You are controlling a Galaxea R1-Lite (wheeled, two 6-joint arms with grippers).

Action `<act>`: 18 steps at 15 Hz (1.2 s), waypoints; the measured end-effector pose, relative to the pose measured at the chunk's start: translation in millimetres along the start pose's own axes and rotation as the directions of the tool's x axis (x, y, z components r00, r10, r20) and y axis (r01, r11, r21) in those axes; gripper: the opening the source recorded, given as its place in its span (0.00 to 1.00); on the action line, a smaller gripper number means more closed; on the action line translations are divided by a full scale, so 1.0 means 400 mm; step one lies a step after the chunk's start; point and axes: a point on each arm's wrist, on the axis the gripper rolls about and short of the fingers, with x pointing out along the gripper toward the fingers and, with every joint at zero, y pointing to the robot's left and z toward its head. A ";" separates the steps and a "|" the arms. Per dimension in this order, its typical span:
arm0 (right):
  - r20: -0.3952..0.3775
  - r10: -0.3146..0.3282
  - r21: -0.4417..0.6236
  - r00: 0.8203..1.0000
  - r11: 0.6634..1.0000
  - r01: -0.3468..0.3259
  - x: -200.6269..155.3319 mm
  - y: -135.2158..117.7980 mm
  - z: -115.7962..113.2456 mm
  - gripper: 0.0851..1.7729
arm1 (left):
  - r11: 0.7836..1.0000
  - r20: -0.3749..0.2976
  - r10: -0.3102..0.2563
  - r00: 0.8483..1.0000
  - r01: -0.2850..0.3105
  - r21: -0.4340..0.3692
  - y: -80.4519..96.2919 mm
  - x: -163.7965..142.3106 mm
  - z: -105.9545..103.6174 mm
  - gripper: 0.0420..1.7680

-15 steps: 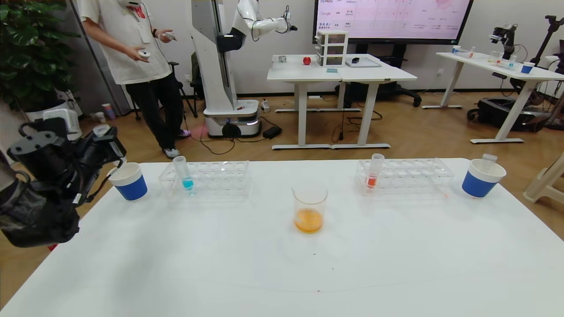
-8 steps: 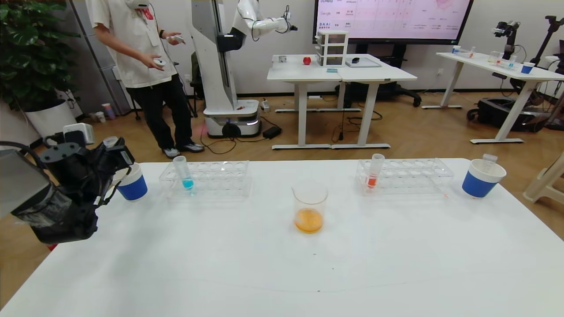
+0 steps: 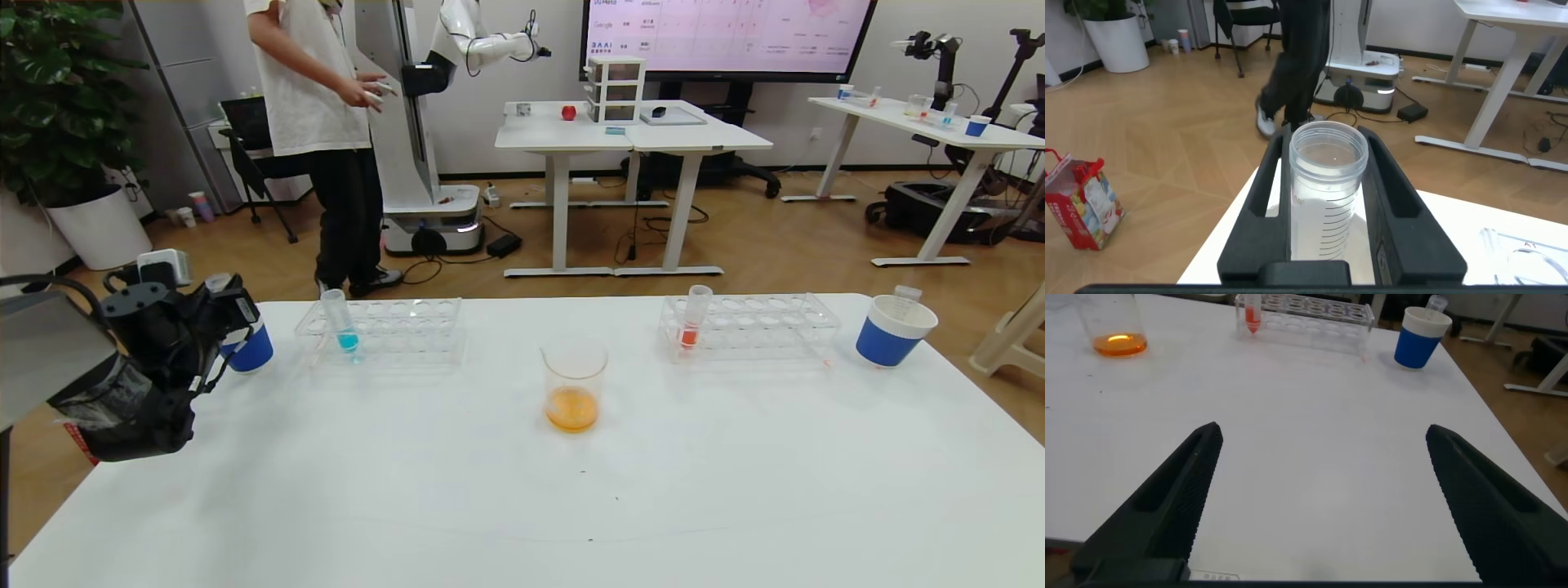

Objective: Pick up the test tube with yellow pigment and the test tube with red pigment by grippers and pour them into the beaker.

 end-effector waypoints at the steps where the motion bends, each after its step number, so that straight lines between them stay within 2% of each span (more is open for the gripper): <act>1: 0.000 0.000 0.000 1.000 1.000 0.000 0.000 0.000 0.000 0.98 | 1.000 -0.002 0.000 1.000 0.000 0.000 0.000 0.000 -0.002 0.28; 2: 0.000 0.000 0.000 1.000 1.000 0.000 0.000 0.000 0.000 0.98 | 1.000 -0.003 0.000 1.000 0.000 0.001 0.000 0.000 -0.004 0.29; 3: 0.000 0.000 0.000 1.000 1.000 0.000 0.000 0.000 0.000 0.98 | 1.000 -0.005 0.001 1.000 -0.001 0.000 0.000 0.000 -0.005 0.37; 4: 0.000 0.000 0.000 1.000 1.000 0.000 0.000 0.000 0.000 0.98 | 1.000 -0.005 0.003 1.000 -0.003 0.001 0.002 0.000 -0.006 0.55; 5: 0.000 0.000 0.000 1.000 1.000 0.000 0.000 0.000 0.000 0.98 | 1.000 -0.005 0.003 1.000 -0.003 0.001 0.003 0.000 -0.006 0.78; 6: 0.000 0.000 0.000 1.000 1.000 0.000 0.000 0.000 0.000 0.98 | 1.000 0.002 0.004 1.000 -0.004 0.000 0.003 0.000 -0.005 0.92; 7: 0.000 0.000 0.000 1.000 1.000 0.000 0.000 0.000 0.000 0.98 | 1.000 0.017 0.003 1.000 -0.002 -0.002 0.003 0.000 -0.002 0.99; 10: 0.000 0.000 0.000 1.000 1.000 0.000 0.000 0.000 0.000 0.98 | 1.000 0.027 0.000 1.000 0.000 -0.001 0.001 0.000 0.005 0.99; 13: 0.000 0.000 -0.001 1.000 1.000 0.000 0.000 0.000 0.000 0.98 | 1.000 0.085 -0.022 0.996 0.023 -0.008 -0.023 0.001 0.058 0.99; 15: 0.000 0.000 0.000 1.000 1.000 0.000 0.000 0.000 0.000 0.98 | 0.998 0.114 -0.065 0.991 0.067 -0.015 -0.069 -0.008 0.100 0.99; 18: 0.000 0.000 0.000 1.000 1.000 0.000 0.000 0.000 0.000 0.98 | 0.986 0.122 -0.159 0.980 0.163 -0.026 -0.179 -0.040 0.159 0.99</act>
